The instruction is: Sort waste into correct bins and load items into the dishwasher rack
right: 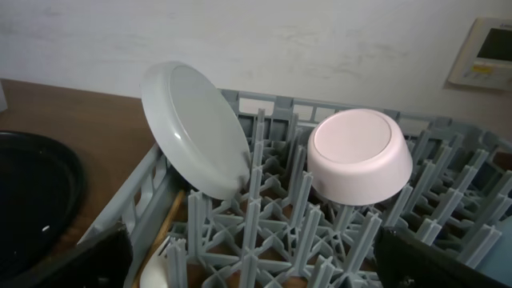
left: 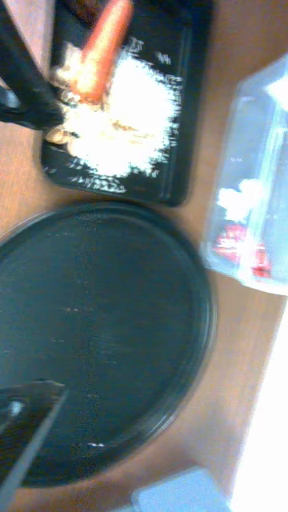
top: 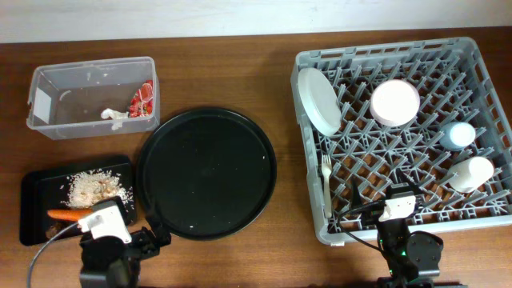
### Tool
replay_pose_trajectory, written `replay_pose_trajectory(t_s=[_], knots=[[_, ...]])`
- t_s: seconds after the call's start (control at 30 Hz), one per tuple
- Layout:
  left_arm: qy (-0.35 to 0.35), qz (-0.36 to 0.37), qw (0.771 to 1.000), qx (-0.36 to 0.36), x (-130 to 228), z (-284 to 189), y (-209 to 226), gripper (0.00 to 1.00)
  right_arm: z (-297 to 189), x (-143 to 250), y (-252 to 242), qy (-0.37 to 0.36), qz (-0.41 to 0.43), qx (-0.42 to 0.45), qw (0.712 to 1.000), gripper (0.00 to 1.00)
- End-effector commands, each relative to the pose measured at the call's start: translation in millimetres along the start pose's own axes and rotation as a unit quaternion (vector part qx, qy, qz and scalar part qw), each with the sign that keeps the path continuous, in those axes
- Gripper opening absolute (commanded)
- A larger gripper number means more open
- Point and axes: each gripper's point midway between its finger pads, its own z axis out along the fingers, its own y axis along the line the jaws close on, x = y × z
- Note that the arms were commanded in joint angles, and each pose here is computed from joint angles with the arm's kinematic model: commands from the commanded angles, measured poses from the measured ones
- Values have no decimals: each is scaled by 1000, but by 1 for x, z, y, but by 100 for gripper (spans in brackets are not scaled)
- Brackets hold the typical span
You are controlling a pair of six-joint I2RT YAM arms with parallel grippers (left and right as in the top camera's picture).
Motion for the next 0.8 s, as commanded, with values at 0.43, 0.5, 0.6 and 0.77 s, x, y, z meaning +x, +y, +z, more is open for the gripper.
replay_pose_trajectory(t_s=[0.43, 0.5, 0.6, 0.77], knots=[[-261, 53, 961, 71, -8, 64, -20, 99, 0, 2, 0, 0, 0, 1, 1000, 99], [-263, 77, 960, 67, -8, 63, -21, 99, 0, 2, 0, 0, 0, 1, 1000, 99], [-234, 93, 966, 54, 5, 71, -16, 99, 0, 2, 0, 0, 0, 1, 1000, 99], [-234, 95, 966, 63, 5, 71, -19, 99, 0, 2, 0, 0, 0, 1, 1000, 99]])
